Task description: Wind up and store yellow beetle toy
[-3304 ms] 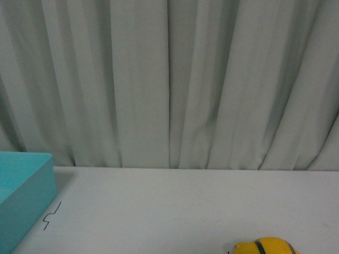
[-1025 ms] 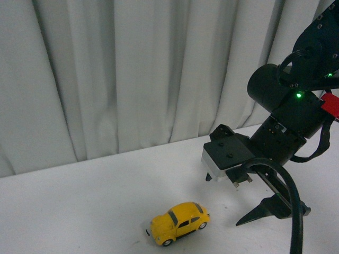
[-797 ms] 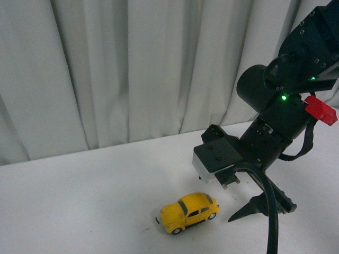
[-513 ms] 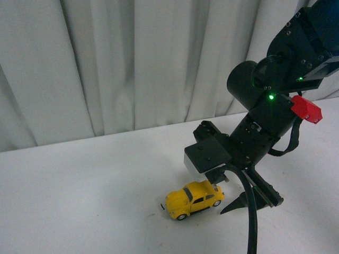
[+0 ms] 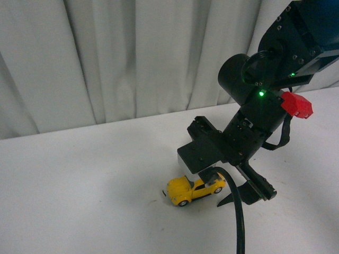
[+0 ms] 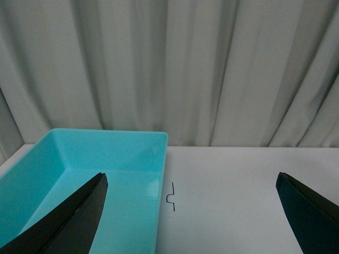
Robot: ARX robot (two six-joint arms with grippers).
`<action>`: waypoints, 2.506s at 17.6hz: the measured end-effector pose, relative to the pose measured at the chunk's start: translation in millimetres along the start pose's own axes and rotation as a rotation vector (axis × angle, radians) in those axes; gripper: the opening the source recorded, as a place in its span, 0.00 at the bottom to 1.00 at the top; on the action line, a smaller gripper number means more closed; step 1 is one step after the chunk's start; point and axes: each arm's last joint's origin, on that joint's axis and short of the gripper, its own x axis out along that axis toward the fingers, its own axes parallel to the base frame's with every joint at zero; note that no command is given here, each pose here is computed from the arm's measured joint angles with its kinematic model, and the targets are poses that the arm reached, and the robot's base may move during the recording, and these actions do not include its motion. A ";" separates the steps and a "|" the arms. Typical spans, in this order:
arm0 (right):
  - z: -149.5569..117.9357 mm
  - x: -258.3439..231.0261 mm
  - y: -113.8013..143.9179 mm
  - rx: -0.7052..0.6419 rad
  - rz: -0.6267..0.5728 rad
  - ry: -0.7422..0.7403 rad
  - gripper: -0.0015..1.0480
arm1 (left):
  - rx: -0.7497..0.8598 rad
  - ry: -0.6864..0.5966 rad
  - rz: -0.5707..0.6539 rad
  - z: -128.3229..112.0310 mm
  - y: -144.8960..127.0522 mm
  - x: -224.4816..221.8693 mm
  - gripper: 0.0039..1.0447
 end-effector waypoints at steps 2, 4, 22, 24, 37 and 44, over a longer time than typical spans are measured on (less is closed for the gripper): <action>7.2 2.5 0.9 -0.010 0.020 -0.028 0.91 | 0.000 0.000 0.000 0.0 0.0 0.0 0.94; 13.9 5.1 0.4 -0.026 0.027 -0.040 0.89 | 0.000 0.000 0.000 0.0 0.0 0.0 0.94; 16.4 10.1 -28.2 -0.005 0.017 -0.041 0.39 | 0.000 0.000 0.000 0.0 0.0 0.0 0.94; 22.6 12.3 -29.0 0.039 0.022 -0.047 0.39 | 0.000 0.000 0.000 0.0 0.0 0.0 0.94; 21.2 14.3 -19.9 0.131 -0.013 -0.056 0.39 | 0.000 0.000 0.000 0.0 0.0 0.0 0.94; 6.3 10.9 -13.1 0.126 -0.035 -0.090 0.39 | 0.000 0.000 0.000 0.0 0.0 0.0 0.94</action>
